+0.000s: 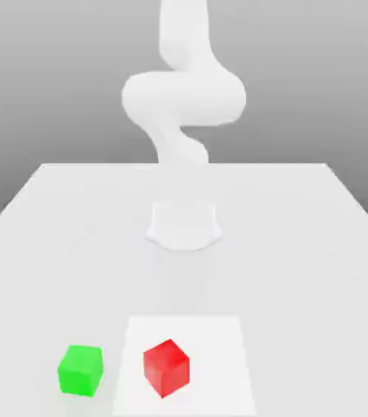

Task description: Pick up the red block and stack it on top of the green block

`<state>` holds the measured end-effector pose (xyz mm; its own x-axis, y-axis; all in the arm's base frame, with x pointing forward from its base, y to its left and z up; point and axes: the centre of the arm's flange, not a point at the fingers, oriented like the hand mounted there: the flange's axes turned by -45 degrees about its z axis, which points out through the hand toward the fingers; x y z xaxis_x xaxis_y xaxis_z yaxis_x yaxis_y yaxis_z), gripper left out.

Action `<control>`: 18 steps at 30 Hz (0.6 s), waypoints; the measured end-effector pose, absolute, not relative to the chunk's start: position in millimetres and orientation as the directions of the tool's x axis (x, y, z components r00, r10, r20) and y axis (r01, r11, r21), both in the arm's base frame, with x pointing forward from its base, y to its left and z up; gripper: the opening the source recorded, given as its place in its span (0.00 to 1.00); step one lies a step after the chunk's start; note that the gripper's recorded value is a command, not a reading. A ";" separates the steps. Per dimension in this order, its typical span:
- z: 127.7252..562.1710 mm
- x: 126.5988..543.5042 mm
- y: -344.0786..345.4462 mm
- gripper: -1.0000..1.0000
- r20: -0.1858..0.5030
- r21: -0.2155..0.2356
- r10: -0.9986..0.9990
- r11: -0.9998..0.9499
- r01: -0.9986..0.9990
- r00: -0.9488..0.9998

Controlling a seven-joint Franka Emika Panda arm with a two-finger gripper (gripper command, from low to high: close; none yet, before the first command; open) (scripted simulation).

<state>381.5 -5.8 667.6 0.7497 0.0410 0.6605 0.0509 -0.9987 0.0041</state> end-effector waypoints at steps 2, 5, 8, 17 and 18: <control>628.6 407.5 -9.0 0.50 0.609 0.014 0.090 -0.995 0.103 0.788; 569.6 437.6 -11.4 0.50 0.533 0.023 0.162 -0.984 0.176 0.831; 508.5 459.0 -12.2 0.50 0.453 0.029 0.234 -0.968 0.248 0.860; 324.5 471.9 -14.9 0.50 0.193 0.023 0.447 -0.892 0.451 0.873; 305.1 468.9 -16.0 0.50 0.163 0.021 0.469 -0.881 0.473 0.868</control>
